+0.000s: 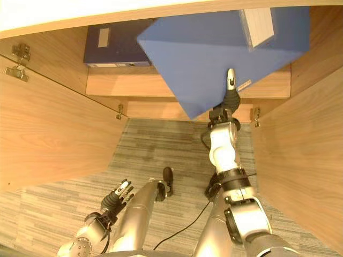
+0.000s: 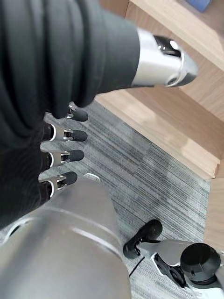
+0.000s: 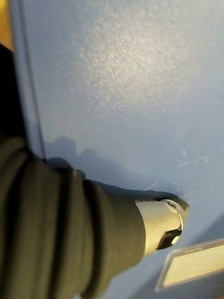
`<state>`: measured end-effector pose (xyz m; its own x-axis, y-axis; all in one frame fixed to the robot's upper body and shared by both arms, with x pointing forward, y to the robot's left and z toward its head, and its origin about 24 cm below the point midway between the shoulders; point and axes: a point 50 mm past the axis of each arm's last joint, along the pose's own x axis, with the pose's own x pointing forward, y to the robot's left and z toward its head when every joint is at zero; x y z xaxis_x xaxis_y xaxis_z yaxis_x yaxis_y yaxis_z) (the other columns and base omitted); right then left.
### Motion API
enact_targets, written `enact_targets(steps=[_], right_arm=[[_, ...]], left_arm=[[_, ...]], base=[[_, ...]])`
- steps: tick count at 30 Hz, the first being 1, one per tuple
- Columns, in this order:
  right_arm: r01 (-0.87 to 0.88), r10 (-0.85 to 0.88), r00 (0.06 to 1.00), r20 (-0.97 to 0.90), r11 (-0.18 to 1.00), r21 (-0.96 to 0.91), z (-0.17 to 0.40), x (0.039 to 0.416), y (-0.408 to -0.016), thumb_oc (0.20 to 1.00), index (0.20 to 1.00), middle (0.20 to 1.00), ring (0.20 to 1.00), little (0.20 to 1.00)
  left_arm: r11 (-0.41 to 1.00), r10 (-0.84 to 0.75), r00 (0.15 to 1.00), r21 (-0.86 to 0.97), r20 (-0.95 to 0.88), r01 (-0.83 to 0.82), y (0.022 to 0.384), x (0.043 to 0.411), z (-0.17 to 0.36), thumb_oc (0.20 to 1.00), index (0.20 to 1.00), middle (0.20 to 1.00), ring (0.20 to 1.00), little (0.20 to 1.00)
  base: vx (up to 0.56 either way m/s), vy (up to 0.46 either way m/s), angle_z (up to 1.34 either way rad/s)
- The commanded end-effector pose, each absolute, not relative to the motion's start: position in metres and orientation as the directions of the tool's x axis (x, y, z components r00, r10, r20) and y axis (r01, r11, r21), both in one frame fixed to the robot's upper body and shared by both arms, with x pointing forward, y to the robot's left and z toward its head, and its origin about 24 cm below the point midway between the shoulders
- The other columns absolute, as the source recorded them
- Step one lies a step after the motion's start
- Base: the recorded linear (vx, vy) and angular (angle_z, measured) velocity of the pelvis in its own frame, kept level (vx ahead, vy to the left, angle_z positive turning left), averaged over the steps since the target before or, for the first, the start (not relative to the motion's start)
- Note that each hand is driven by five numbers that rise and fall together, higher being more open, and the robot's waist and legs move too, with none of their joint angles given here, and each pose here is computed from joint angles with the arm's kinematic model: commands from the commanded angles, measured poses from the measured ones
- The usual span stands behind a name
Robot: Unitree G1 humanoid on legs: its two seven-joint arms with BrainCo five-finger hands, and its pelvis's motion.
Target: Put the empty folder in the office cabinet
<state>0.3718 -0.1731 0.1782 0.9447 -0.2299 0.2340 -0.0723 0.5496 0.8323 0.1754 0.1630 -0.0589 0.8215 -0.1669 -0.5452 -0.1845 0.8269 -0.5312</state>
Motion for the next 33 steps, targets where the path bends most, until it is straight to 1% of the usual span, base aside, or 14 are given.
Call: enact_targets(steps=[1, 4, 7, 8, 9, 10, 11, 14, 17, 18, 24, 28, 30, 33], right_arm=[[-0.264, -0.272, 0.869, 0.414, 0.452, 0.852, 0.234, 0.368, -0.171, 0.2, 0.2, 0.2, 0.2, 0.2], [-0.284, -0.323, 0.856, 0.404, 0.36, 0.889, 0.254, 0.376, -0.173, 0.2, 0.2, 0.2, 0.2, 0.2], [-0.293, -0.358, 0.848, 0.391, 0.299, 0.908, 0.27, 0.381, -0.175, 0.2, 0.2, 0.2, 0.2, 0.2], [-0.283, -0.371, 0.849, 0.376, 0.283, 0.917, 0.272, 0.383, -0.177, 0.2, 0.2, 0.2, 0.2, 0.2], [-0.231, -0.411, 0.851, 0.326, 0.265, 0.936, 0.281, 0.39, -0.183, 0.2, 0.2, 0.2, 0.2, 0.2], [-0.231, -0.411, 0.851, 0.327, 0.266, 0.936, 0.281, 0.39, -0.183, 0.2, 0.2, 0.2, 0.2, 0.2], [-0.176, -0.426, 0.859, 0.284, 0.275, 0.945, 0.283, 0.394, -0.184, 0.2, 0.2, 0.2, 0.2, 0.2], [-0.124, -0.436, 0.868, 0.236, 0.27, 0.955, 0.287, 0.4, -0.184, 0.2, 0.2, 0.2, 0.2, 0.2], [-0.096, -0.446, 0.871, 0.206, 0.257, 0.962, 0.291, 0.403, -0.187, 0.2, 0.2, 0.2, 0.2, 0.2], [-0.051, -0.45, 0.878, 0.165, 0.255, 0.966, 0.29, 0.407, -0.186, 0.2, 0.2, 0.2, 0.2, 0.2], [0.04, -0.464, 0.88, 0.097, 0.276, 0.96, 0.3, 0.412, -0.191, 0.2, 0.2, 0.2, 0.2, 0.2], [0.06, -0.472, 0.877, 0.085, 0.284, 0.957, 0.305, 0.413, -0.197, 0.2, 0.2, 0.2, 0.2, 0.2], [0.11, -0.498, 0.866, 0.054, 0.294, 0.949, 0.307, 0.413, -0.206, 0.2, 0.2, 0.2, 0.2, 0.2], [0.114, -0.508, 0.858, 0.075, 0.33, 0.937, 0.318, 0.411, -0.21, 0.2, 0.2, 0.2, 0.2, 0.2]], left_arm=[[0.867, -0.129, 0.822, -0.465, -0.555, -0.177, 0.181, 0.166, -0.054, 1.0, 1.0, 1.0, 1.0, 1.0], [0.878, -0.103, 0.822, -0.44, -0.56, -0.19, 0.187, 0.167, -0.053, 1.0, 1.0, 1.0, 1.0, 1.0], [0.882, -0.094, 0.82, -0.429, -0.565, -0.194, 0.19, 0.167, -0.054, 1.0, 1.0, 1.0, 1.0, 1.0], [0.884, -0.095, 0.818, -0.426, -0.568, -0.193, 0.191, 0.166, -0.054, 1.0, 1.0, 1.0, 1.0, 1.0], [0.889, -0.099, 0.815, -0.418, -0.571, -0.185, 0.191, 0.167, -0.053, 1.0, 1.0, 1.0, 1.0, 1.0], [0.889, -0.099, 0.816, -0.418, -0.57, -0.184, 0.191, 0.168, -0.053, 1.0, 1.0, 1.0, 1.0, 1.0], [0.892, -0.103, 0.813, -0.414, -0.573, -0.178, 0.19, 0.168, -0.053, 1.0, 1.0, 1.0, 1.0, 1.0], [0.893, -0.113, 0.821, -0.42, -0.56, -0.163, 0.188, 0.171, -0.049, 1.0, 1.0, 1.0, 1.0, 1.0], [0.893, -0.118, 0.828, -0.422, -0.548, -0.153, 0.188, 0.174, -0.046, 1.0, 1.0, 1.0, 1.0, 1.0], [0.895, -0.115, 0.832, -0.42, -0.543, -0.151, 0.189, 0.175, -0.044, 1.0, 1.0, 1.0, 1.0, 1.0], [0.903, -0.115, 0.846, -0.409, -0.52, -0.128, 0.19, 0.182, -0.036, 1.0, 1.0, 1.0, 1.0, 1.0], [0.907, -0.12, 0.852, -0.405, -0.509, -0.115, 0.191, 0.184, -0.032, 1.0, 1.0, 1.0, 1.0, 1.0], [0.91, -0.104, 0.859, -0.396, -0.501, -0.121, 0.194, 0.186, -0.029, 1.0, 1.0, 1.0, 1.0, 1.0], [0.912, -0.112, 0.87, -0.398, -0.481, -0.103, 0.194, 0.189, -0.024, 1.0, 1.0, 1.0, 1.0, 1.0]], base=[[0.01, 0.052, -0.11], [0.01, 0.046, -0.02], [0.01, 0.02, 0.04], [0.0, 0.0, 0.0], [0.0, 0.0, 0.0], [-0.03, 0.019, 0.0], [0.0, 0.0, 0.0], [0.0, 0.0, 0.0], [-0.01, -0.003, 0.01], [0.0, 0.0, 0.0], [0.0, 0.0, 0.0], [0.0, -0.008, 0.03], [-0.01, -0.021, 0.09], [-0.01, -0.01, 0.12]])
